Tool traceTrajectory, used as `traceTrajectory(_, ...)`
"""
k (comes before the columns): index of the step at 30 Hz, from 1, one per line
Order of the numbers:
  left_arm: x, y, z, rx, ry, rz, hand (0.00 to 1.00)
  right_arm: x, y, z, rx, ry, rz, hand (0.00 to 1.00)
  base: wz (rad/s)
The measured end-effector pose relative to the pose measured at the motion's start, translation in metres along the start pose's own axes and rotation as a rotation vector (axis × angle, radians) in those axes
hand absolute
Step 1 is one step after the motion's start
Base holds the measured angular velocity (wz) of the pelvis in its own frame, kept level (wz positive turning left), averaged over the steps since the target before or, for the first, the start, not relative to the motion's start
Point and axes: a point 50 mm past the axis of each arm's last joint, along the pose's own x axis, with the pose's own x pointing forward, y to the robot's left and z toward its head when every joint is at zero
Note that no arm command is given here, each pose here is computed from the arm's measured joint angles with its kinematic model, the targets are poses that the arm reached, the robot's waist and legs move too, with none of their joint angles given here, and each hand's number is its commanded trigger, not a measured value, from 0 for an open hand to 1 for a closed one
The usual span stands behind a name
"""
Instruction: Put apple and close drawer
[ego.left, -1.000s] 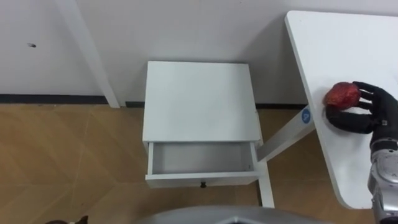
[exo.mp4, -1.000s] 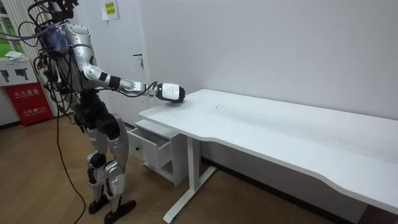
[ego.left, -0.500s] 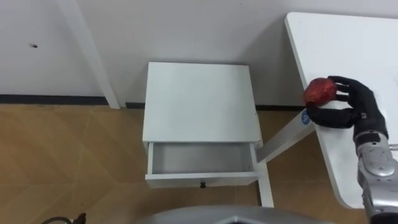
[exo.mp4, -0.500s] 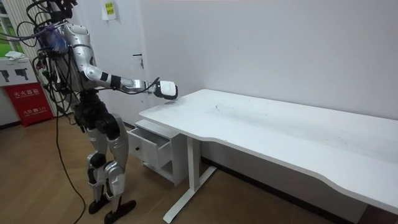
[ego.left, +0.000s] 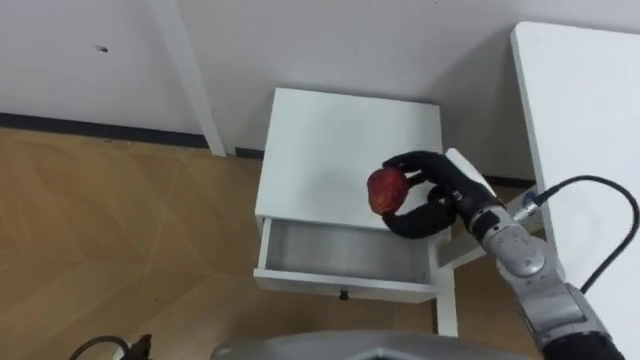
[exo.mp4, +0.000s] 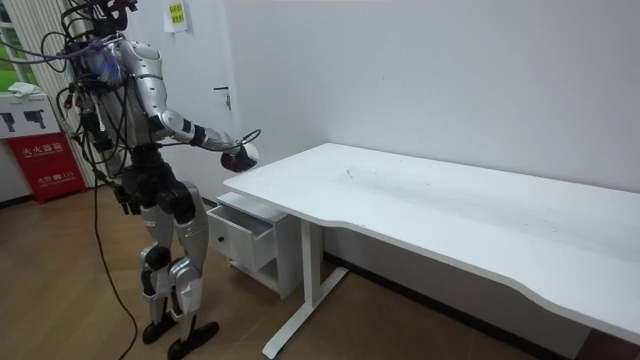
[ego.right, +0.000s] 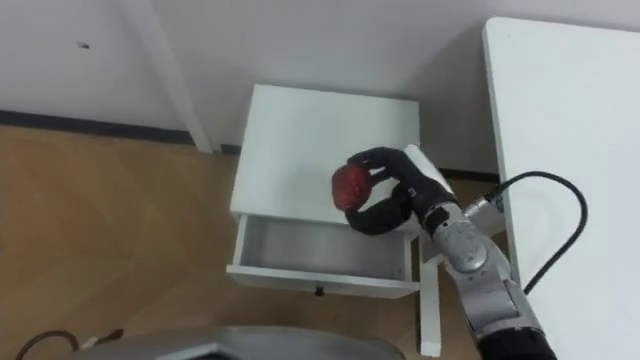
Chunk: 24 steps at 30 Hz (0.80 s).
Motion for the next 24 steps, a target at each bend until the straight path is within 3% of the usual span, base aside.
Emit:
traceTrajectory(12, 0.0, -0.002, 0.006, 0.013, -0.023, 0.008, 0.0, -0.006, 0.034, -0.028, 0.007, 0.14, 0.128, 1.0, 0.03)
traceTrajectory(13, 0.0, -0.002, 0.006, 0.013, -0.022, 0.011, 0.0, -0.006, 0.034, -0.03, 0.009, 0.149, 0.133, 0.78, 0.05)
traceTrajectory(14, 0.0, -0.002, 0.005, 0.015, -0.021, 0.011, 0.0, -0.006, 0.035, -0.031, 0.01, 0.151, 0.134, 0.0, 0.05)
traceTrajectory(24, -0.001, -0.005, 0.01, 0.035, -0.047, 0.007, 0.0, -0.014, 0.045, -0.057, 0.002, 0.27, 0.183, 0.0, 0.07)
